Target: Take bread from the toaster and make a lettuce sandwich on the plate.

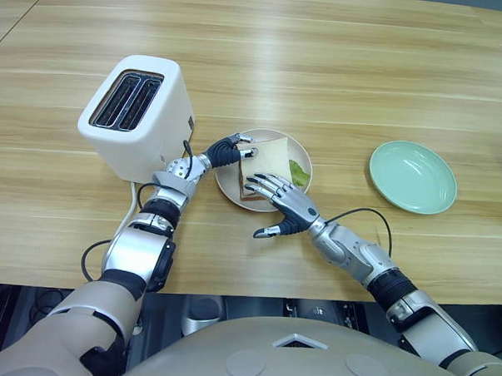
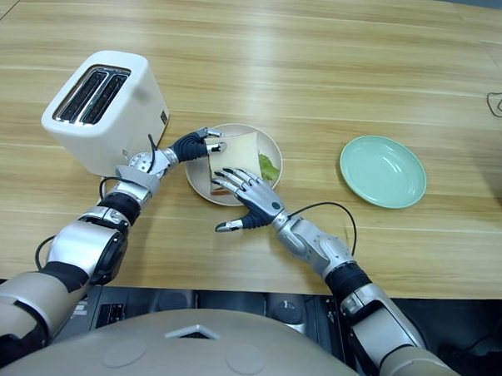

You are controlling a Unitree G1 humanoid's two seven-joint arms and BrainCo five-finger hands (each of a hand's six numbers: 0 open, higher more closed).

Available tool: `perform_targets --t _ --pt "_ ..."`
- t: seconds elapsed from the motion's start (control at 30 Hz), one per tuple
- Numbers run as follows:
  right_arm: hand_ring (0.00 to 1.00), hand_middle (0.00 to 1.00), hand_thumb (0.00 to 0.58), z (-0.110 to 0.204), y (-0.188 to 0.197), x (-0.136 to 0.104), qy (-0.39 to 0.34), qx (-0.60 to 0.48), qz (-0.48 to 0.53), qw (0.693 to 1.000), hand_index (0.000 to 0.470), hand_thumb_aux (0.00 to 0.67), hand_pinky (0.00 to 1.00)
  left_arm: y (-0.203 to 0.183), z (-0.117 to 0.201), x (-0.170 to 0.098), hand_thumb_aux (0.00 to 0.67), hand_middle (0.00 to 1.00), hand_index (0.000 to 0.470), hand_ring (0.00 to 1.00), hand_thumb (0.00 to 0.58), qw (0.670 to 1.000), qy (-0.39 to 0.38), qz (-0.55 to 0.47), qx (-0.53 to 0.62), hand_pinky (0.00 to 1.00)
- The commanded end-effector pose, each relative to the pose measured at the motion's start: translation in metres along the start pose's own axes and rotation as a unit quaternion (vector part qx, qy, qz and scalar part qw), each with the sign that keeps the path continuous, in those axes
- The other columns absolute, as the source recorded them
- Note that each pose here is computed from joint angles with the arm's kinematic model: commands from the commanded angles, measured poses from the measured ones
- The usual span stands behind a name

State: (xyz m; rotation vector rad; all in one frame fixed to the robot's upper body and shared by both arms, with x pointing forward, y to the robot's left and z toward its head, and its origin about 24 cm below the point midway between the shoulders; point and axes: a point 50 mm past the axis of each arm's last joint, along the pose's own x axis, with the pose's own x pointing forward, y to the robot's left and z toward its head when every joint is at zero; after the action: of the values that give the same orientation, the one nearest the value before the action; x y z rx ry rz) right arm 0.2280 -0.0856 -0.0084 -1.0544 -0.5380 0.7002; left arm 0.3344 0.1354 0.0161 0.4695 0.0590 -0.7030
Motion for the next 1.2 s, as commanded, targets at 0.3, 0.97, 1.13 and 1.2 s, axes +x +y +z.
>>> perform_targets --t 0.3,0.97,1.13,1.2 --pt "0.0 0.0 0.0 -0.017 0.038 -0.026 0.073 0.023 0.134 0.988 0.0 0.0 0.0 0.02 0.014 0.006 0.0 0.5 0.0 0.5 0.0 0.992 -0.006 0.102 0.069 0.5" --pt "0.0 0.0 0.0 -0.014 -0.004 -0.008 0.048 0.025 -0.021 0.998 0.0 0.0 0.0 0.059 0.054 -0.017 0.063 0.14 0.043 0.14 0.104 0.94 -0.182 0.281 0.064 0.14" --pt "0.0 0.0 0.0 0.005 -0.049 -0.006 -0.021 0.067 -0.147 0.987 0.0 0.0 0.0 0.044 0.07 -0.035 0.578 0.17 0.397 0.17 0.569 0.918 -0.311 0.244 0.026 0.17" --pt "0.0 0.0 0.0 0.012 -0.06 -0.009 -0.042 0.079 -0.171 0.981 0.0 0.0 0.0 0.035 0.072 -0.041 0.562 0.16 0.386 0.16 0.565 0.914 -0.34 0.219 0.024 0.16"
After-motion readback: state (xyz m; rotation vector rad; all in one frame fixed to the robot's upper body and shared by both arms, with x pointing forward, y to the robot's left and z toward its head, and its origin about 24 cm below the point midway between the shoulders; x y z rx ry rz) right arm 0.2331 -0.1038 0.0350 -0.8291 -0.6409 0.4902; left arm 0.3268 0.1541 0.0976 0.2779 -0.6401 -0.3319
